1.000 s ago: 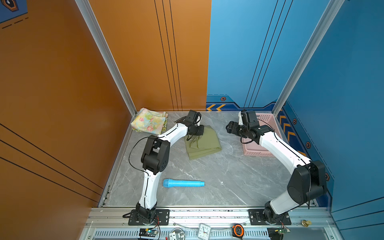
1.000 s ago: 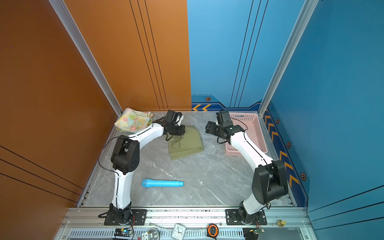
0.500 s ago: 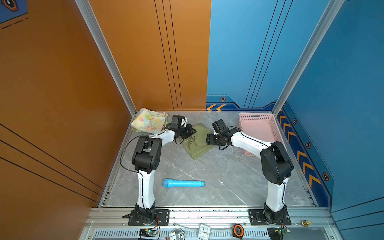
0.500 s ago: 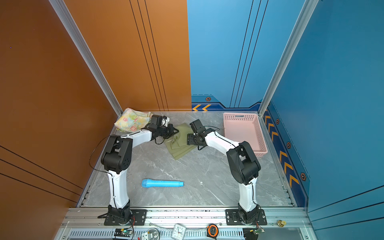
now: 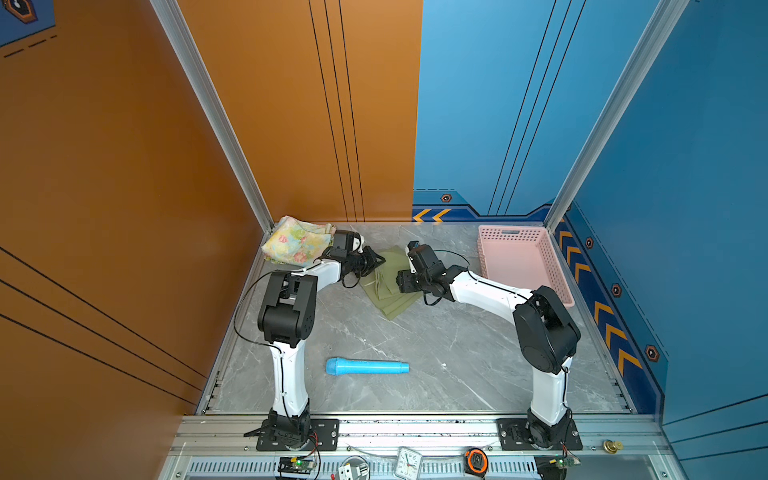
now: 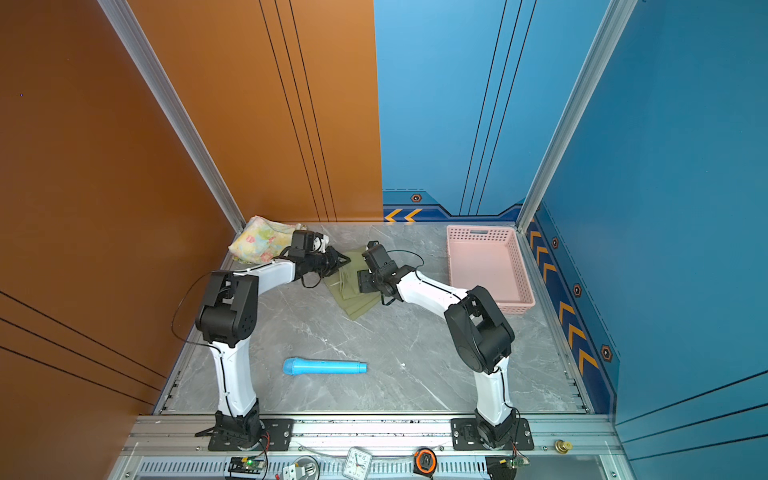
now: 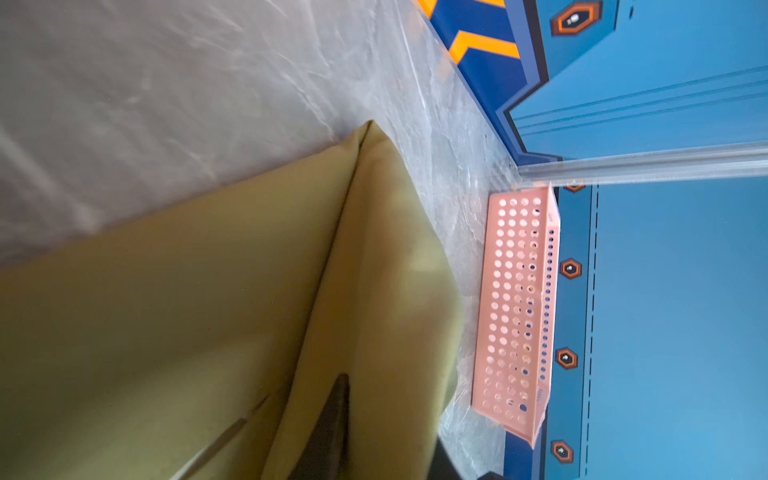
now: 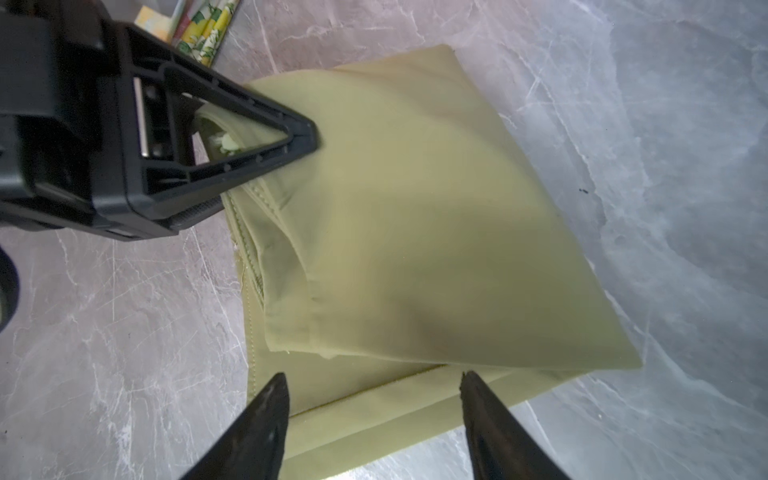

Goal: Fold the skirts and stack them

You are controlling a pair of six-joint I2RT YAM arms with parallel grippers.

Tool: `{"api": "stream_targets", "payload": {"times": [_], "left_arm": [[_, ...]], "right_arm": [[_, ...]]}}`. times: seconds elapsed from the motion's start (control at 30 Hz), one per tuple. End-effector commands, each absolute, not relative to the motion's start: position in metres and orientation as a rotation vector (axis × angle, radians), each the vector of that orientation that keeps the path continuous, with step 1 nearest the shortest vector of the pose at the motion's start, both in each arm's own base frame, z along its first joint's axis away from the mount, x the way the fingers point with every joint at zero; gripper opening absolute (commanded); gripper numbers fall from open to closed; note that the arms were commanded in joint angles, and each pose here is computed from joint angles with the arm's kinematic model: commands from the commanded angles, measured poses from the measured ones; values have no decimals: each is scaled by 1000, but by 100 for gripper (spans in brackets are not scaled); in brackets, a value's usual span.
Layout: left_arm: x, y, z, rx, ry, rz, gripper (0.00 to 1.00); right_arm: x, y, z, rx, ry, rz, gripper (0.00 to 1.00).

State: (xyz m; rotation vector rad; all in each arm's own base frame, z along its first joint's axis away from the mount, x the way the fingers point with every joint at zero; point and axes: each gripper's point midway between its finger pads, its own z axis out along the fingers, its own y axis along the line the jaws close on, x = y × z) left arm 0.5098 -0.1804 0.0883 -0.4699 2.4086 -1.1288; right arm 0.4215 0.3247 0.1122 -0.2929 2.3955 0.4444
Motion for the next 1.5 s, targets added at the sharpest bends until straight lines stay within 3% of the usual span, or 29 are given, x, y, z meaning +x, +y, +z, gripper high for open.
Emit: {"api": "stream_targets", "payload": {"times": [0.0, 0.17, 0.4, 0.67, 1.0, 1.13, 1.2, 1.27, 1.37, 1.4, 1.47], "left_arm": [[498, -151, 88, -513, 2473, -965, 35], [477, -124, 67, -557, 2658, -710, 58], [458, -93, 74, -555, 2710, -502, 66], [447, -88, 65, -595, 2717, -545, 64], [449, -101, 53, -669, 2682, -709, 47], [448, -107, 42, -677, 2687, -729, 39], [448, -111, 35, -681, 2693, -742, 36], [448, -114, 27, -688, 2703, -742, 32], [450, -118, 17, -694, 2711, -749, 20], [451, -120, 15, -695, 2705, -760, 15], [453, -124, 9, -698, 2697, -772, 2]], "right_arm": [[431, 321, 118, -293, 2360, 410, 66], [432, 330, 116, -334, 2366, 393, 67], [422, 366, 116, -493, 2346, 377, 73], [412, 408, 88, -743, 2314, 258, 80], [421, 413, 52, -829, 2328, 71, 79], [427, 410, 43, -812, 2339, 35, 69], [429, 412, 40, -813, 2342, 40, 55], [431, 414, 40, -814, 2343, 42, 30], [433, 416, 42, -814, 2342, 61, 7], [433, 417, 42, -816, 2344, 73, 1], [433, 419, 47, -815, 2341, 98, 0]]}}
